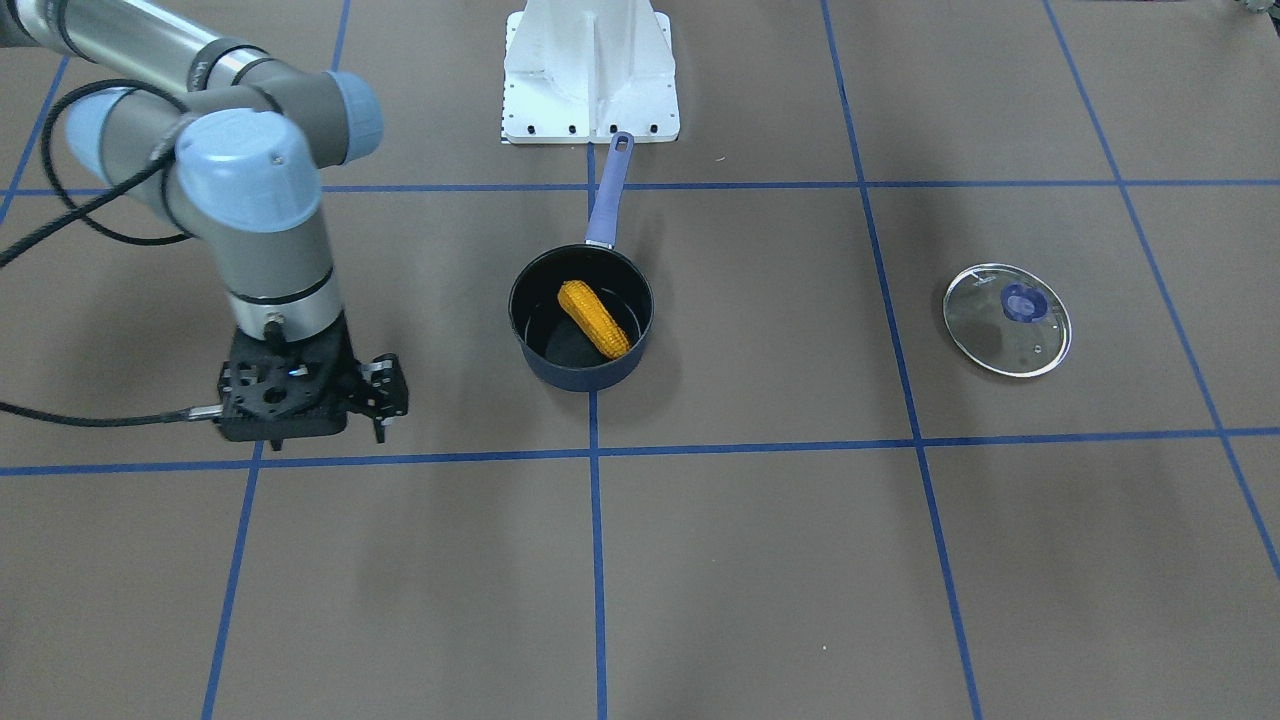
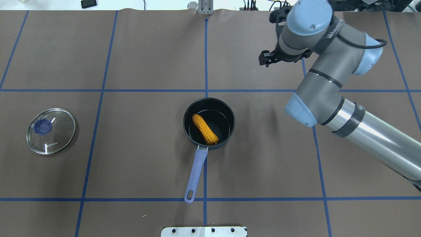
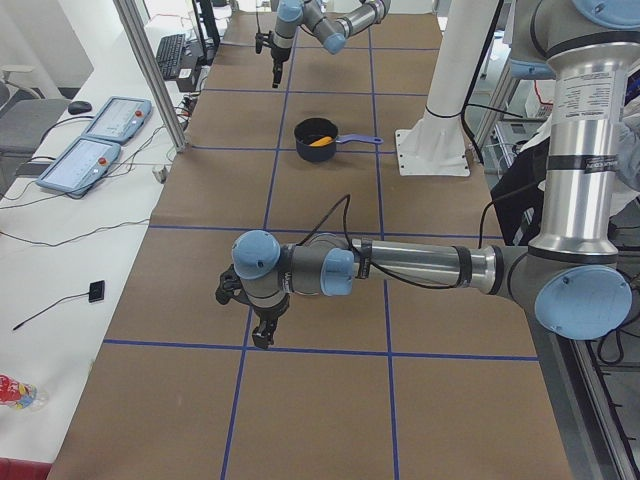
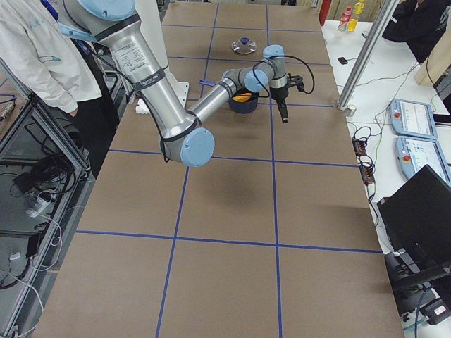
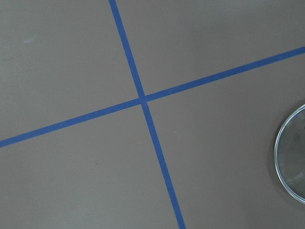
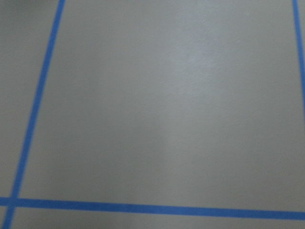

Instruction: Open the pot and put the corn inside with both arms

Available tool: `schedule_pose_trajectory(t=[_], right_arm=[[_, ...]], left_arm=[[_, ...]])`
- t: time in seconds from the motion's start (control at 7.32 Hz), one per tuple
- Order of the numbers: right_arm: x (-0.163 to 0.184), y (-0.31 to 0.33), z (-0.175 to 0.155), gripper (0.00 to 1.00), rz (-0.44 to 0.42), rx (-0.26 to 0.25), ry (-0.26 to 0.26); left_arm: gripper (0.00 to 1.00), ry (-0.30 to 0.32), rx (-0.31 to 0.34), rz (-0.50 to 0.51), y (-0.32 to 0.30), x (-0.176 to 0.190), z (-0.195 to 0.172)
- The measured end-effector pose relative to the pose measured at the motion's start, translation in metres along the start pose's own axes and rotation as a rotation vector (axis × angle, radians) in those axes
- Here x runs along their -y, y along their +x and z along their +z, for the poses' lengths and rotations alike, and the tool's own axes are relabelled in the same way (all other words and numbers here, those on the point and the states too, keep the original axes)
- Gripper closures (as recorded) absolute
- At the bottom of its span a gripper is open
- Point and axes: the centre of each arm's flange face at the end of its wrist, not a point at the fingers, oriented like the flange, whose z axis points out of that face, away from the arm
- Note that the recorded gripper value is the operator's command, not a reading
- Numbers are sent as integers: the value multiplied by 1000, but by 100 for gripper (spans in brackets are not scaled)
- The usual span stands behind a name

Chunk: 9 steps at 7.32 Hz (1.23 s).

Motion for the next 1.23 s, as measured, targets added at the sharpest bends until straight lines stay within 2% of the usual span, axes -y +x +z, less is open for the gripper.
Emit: schedule_pose_trajectory(t=[0.27,0.55,0.82,1.09,1.23], right_arm=[[10,145,1,0,-97,35,-98],[-18,278,6,0,-156,44,-158],[-89,388,18,0,-174,21,-229],[-170,464,23,0,-93,-11,-299],[-194,485,24,0,-54,-19,-320]], left_arm=[[2,-10,-1,-21,-8,-20,6],[2,-6,51,-15,-10,-30,-2],[2,3,75,-1,-5,-31,-9],[2,7,76,2,-2,-31,-11],[2,6,77,2,-3,-32,-10]])
